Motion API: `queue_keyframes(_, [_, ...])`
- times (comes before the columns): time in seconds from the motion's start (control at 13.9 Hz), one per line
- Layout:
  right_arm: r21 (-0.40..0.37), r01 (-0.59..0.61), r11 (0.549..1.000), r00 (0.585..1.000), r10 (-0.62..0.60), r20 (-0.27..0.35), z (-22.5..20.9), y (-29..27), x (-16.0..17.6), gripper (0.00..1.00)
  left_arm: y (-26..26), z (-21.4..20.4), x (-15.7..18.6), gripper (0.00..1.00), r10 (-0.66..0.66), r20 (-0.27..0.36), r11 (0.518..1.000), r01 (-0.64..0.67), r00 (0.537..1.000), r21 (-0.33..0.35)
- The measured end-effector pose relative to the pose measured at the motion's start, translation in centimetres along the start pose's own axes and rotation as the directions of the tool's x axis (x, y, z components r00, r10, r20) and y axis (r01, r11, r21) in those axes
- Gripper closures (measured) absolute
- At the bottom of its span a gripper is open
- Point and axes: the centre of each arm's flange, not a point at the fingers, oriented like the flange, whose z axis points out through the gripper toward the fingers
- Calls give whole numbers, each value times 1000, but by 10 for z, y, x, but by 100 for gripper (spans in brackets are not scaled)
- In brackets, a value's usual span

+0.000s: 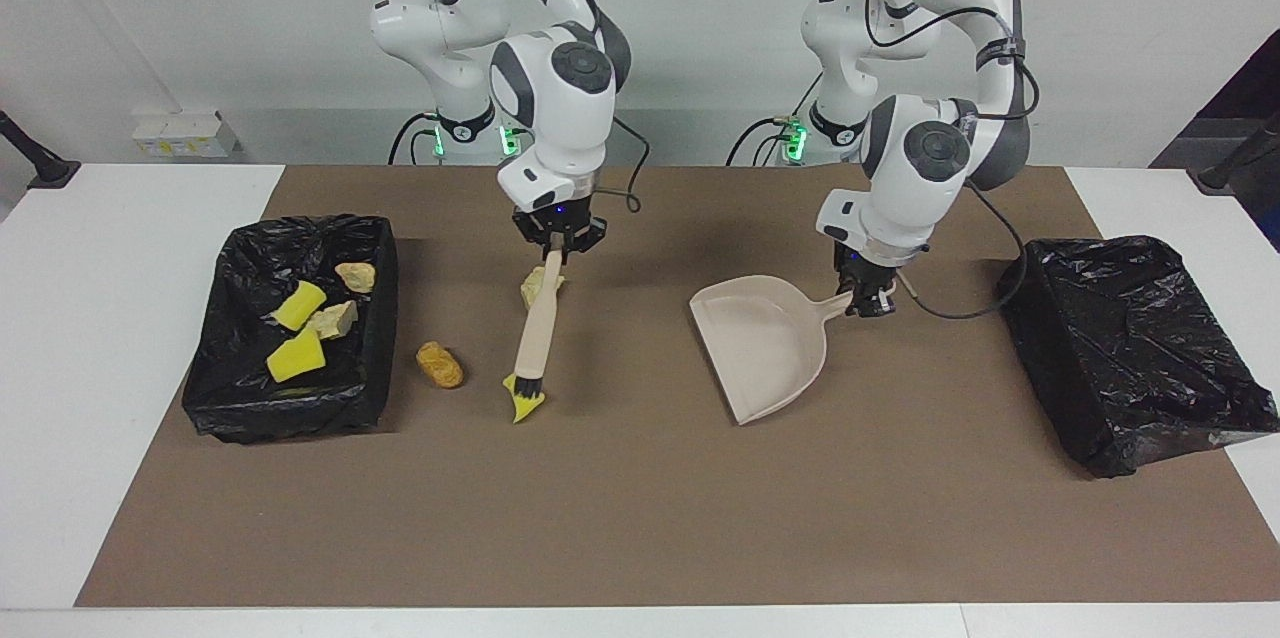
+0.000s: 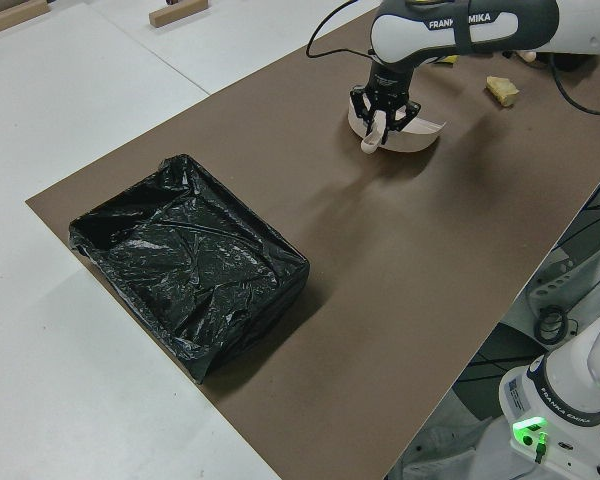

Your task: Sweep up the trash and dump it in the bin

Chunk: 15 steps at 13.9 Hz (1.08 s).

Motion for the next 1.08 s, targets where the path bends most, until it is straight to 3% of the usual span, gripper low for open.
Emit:
queue_keyframes(0.14, [-58, 46, 997, 999, -45, 13, 14, 33, 21, 74, 12, 2, 17, 68, -9, 5, 1000, 9, 1000, -2])
queue_keyframes(0.58, [-128, 280, 951, 949, -255, 184, 41, 100, 31, 74, 17, 8, 15, 68, -54, 15, 998, 55, 998, -13])
queue_keyframes(1.08, [-193, 293, 937, 942, -248, 226, 59, 124, 21, 74, 22, 9, 12, 68, -61, 19, 998, 61, 998, -15])
